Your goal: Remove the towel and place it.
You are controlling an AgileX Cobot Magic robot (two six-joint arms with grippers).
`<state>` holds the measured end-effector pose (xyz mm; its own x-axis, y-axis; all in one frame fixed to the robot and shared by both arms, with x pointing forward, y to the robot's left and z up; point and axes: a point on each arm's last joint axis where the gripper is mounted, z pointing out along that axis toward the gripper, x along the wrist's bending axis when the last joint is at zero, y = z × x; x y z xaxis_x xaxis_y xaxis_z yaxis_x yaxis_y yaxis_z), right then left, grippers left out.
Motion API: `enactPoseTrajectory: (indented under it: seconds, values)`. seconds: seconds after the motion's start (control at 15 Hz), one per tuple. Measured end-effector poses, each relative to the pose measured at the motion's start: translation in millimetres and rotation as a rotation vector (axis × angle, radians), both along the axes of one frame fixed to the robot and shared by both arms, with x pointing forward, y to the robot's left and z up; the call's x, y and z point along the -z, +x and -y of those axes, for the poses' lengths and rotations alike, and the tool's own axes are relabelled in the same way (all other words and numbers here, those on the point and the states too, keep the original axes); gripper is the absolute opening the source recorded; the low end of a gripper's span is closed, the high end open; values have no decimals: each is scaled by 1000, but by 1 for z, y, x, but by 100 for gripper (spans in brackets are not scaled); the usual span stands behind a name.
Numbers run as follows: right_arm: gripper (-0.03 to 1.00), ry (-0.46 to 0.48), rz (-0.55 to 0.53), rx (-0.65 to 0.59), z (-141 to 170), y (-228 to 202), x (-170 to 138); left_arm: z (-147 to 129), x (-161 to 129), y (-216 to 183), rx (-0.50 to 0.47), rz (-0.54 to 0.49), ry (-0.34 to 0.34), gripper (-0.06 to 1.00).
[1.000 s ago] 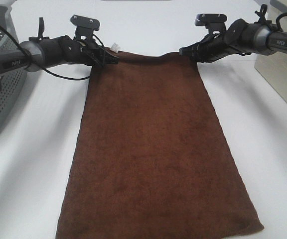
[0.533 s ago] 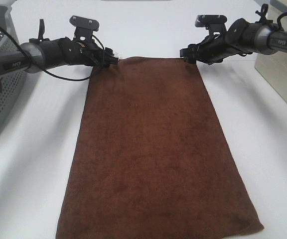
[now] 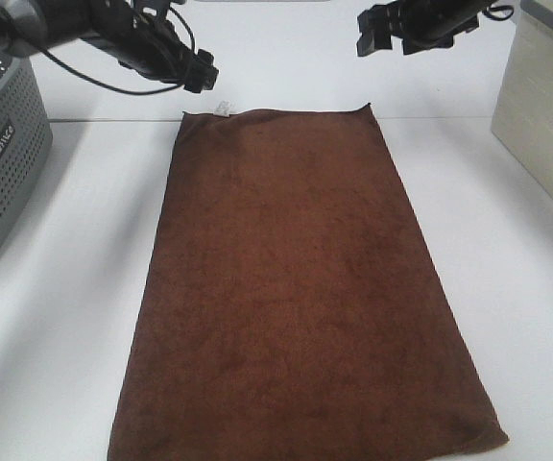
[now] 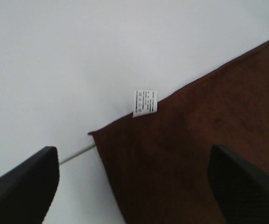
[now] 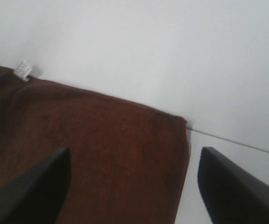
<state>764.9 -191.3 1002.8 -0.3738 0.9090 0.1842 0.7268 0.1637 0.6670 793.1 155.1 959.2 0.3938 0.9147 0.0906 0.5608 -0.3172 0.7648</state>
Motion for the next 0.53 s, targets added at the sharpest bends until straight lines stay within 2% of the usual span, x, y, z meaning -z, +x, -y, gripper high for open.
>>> enactPoseTrajectory:
  seconds: [0.07,0.13,0.2,0.33,0.4,0.53]
  values:
    - [77,-9,-13,-11,1,-5,-9,-2,-12,-4,-16,-24,10,83]
    - [79,-24,-59,-3,9,-28,-53,-20,-57,-22,-116,-97,57,86]
    - [80,-4,-65,41,21,-36,-74,-36,-77,-31,-176,-136,81,86]
    - [80,36,-48,150,57,-49,-110,-85,-119,-47,-318,-173,67,87]
    - [80,21,-29,188,72,-57,-126,-115,-139,-56,-386,-179,51,87]
    - [80,-42,-46,182,77,-75,-144,-161,-158,-71,-484,-216,-1,87]
